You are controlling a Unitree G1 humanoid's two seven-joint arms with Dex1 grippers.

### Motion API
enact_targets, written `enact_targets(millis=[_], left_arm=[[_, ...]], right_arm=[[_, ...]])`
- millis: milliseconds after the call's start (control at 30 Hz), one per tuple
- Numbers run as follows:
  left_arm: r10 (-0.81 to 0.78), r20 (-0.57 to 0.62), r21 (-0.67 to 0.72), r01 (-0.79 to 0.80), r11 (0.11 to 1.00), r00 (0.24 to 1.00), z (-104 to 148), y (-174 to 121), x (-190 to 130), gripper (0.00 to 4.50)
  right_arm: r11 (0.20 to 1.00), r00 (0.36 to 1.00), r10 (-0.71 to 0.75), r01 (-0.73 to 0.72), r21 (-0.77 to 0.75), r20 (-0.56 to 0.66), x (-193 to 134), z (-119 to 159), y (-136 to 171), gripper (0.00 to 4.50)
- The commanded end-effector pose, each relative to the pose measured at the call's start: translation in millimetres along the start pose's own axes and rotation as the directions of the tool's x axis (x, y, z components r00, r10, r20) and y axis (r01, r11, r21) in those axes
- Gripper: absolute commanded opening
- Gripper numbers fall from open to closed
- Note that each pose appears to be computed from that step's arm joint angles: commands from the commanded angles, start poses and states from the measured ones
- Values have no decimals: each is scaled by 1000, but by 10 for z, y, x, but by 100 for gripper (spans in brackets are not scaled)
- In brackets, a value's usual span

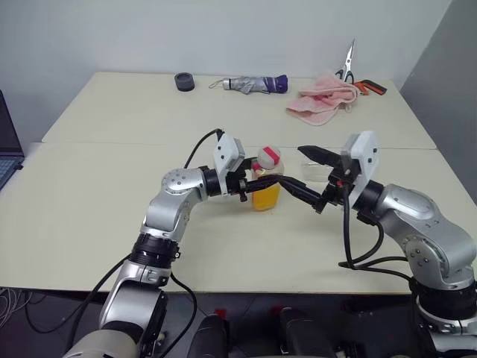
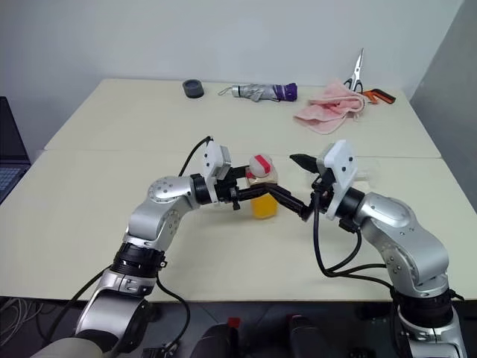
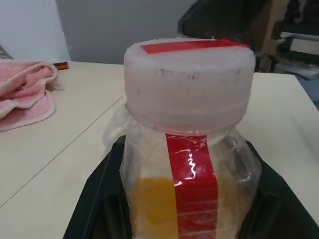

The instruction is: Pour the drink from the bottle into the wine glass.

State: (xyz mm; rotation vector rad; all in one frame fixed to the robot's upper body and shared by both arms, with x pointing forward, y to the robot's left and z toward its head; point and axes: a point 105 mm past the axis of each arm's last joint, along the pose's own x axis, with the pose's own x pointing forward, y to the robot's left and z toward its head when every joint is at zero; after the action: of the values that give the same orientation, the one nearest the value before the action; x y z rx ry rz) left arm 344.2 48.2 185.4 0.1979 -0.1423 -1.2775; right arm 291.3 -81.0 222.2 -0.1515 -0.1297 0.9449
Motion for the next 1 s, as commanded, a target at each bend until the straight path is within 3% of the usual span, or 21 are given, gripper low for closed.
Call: enact_targets(millis=[33,533,633,800,833,1000], left_arm=[[-45,46,45,43,998,998,164,-23,42,196],[-72,56,43,69,997,996,154,-85,85,196],[-75,56,42,72,996,996,152,-92,84,196],[-76,58,40,74,996,995,154,-95,80,196],[-76,58,40,74,996,995,157,-92,76,195],[-86,75,27,85,996,993,229,-50,38,195]], right_arm=[[998,999,33,-32,-51,24,64,125,80,450],[997,998,42,-39,-63,53,313,133,58,450],[997,996,46,-41,-64,77,347,179,59,386],[995,995,73,-67,-73,70,353,163,88,204],[994,995,80,-75,-77,67,357,157,96,186],[977,981,187,-181,-115,44,360,117,159,187]])
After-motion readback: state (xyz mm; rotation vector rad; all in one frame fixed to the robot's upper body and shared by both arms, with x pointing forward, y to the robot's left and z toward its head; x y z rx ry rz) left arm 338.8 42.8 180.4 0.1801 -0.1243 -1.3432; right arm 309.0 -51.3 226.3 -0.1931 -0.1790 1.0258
